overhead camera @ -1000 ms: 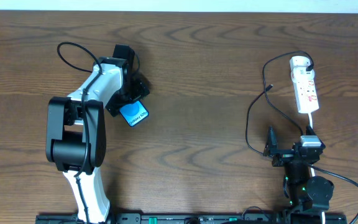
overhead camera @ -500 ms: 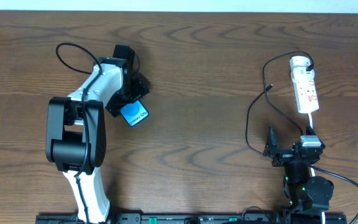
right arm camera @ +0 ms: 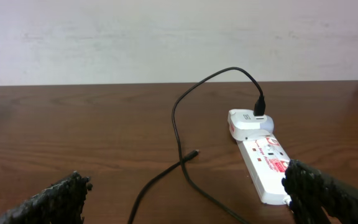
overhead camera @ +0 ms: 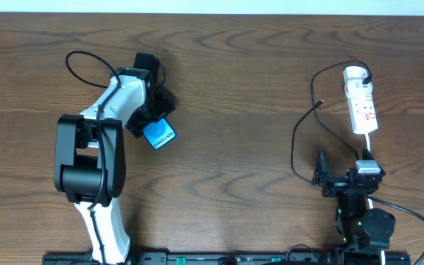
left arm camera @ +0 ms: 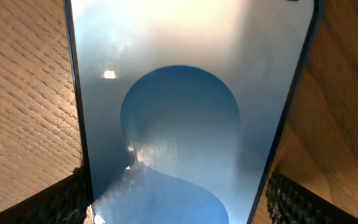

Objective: Plug charger to phone and switch on socket
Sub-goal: 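Close the left gripper on the phone's long edge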

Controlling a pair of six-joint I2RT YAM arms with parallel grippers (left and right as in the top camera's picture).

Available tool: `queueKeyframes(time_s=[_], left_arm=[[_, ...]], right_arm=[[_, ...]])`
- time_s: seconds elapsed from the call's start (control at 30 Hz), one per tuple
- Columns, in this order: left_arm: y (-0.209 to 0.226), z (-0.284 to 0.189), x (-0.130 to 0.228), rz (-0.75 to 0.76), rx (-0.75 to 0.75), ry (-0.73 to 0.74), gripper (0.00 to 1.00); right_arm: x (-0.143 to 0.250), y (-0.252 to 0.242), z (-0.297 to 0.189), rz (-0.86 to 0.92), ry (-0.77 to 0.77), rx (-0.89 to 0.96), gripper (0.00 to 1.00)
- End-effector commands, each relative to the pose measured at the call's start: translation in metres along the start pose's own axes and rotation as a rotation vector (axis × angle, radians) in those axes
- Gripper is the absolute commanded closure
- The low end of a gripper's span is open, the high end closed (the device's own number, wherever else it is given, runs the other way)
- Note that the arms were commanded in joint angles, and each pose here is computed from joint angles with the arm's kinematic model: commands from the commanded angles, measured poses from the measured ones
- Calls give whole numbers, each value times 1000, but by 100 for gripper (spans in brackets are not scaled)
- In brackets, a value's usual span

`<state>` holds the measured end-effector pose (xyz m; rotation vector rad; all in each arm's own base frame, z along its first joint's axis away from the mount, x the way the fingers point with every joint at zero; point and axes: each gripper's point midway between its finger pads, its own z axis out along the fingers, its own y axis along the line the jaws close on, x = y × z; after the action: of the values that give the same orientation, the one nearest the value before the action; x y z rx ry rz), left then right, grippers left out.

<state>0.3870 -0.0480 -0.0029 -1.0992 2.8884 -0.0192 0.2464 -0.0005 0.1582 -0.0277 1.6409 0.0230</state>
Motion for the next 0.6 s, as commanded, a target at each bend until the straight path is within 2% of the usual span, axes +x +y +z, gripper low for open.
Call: queueKeyframes(time_s=[0.0, 0.2, 0.27, 0.57], left_arm=[[18, 18, -4, -8, -87, -6, 14], [18, 18, -4, 5, -87, -5, 21], [18, 18, -3, 26, -88, -3, 29], [20, 13, -2, 34, -92, 2, 33]], right_arm=[[0, 1, 0, -11, -2, -3, 1], [0, 1, 0, -11, -2, -3, 1], [0, 1, 0, -11, -2, -3, 1], [0, 1, 0, -11, -2, -3, 1]])
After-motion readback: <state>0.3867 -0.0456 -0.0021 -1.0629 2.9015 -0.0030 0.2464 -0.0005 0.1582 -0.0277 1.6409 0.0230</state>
